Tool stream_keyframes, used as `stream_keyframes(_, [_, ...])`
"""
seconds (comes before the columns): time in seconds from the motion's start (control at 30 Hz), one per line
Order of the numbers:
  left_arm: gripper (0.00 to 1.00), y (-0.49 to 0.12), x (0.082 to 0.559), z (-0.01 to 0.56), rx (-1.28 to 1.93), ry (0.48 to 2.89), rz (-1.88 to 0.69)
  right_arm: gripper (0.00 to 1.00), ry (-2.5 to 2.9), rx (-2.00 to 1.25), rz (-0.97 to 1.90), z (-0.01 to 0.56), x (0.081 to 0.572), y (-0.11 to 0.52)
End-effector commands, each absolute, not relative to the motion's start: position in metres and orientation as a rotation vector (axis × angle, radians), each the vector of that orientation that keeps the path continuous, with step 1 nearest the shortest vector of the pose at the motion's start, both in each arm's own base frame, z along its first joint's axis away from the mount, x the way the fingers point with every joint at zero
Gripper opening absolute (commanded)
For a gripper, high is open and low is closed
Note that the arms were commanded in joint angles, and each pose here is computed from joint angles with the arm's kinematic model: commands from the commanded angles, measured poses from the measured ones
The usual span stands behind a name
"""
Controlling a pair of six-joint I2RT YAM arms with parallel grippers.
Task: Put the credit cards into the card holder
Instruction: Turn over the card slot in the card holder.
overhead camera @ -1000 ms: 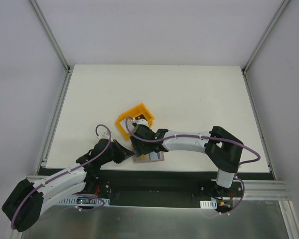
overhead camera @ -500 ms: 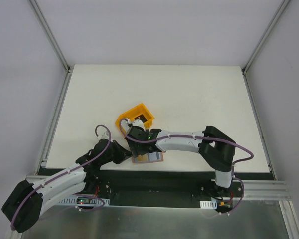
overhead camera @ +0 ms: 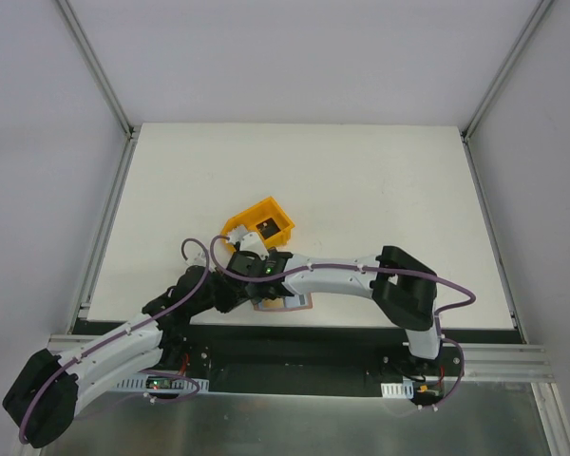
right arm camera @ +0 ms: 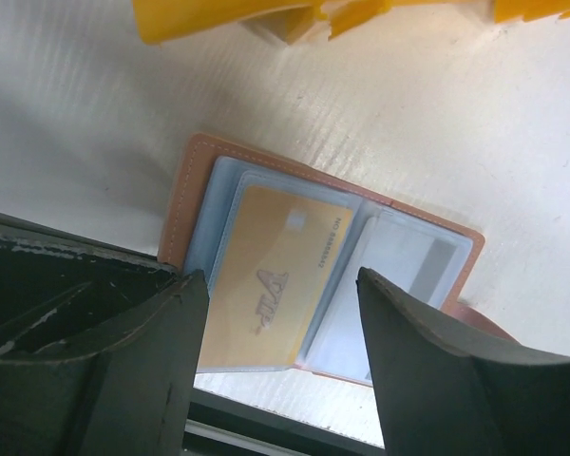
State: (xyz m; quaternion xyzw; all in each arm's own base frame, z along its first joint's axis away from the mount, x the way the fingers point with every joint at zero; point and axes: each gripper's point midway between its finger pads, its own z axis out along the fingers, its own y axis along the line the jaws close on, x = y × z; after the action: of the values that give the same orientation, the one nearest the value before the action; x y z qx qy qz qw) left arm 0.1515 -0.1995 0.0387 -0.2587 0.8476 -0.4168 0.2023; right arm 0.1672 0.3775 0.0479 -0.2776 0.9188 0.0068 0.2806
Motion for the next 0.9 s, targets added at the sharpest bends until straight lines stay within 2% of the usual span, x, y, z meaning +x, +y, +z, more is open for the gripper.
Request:
stream_keyframes(0.0, [0.00, -0.206, 0.157, 0.055, -0.698, 2.303, -1.245, 0.66, 2.435, -0.750, -0.072, 0.059, 0.171, 0.366])
stream_keyframes(0.37, [0.00, -0.202, 0.155, 0.048, -0.717, 2.310, -1.225, 0.61, 2.409, -0.693, -0.099, 0.074, 0.179, 0.350])
stream_keyframes(0.87, [0.00, -0.199, 0.154, 0.043, -0.727, 2.323, -1.197, 0.59, 2.429, -0.592, -0.133, 0.086, 0.177, 0.304])
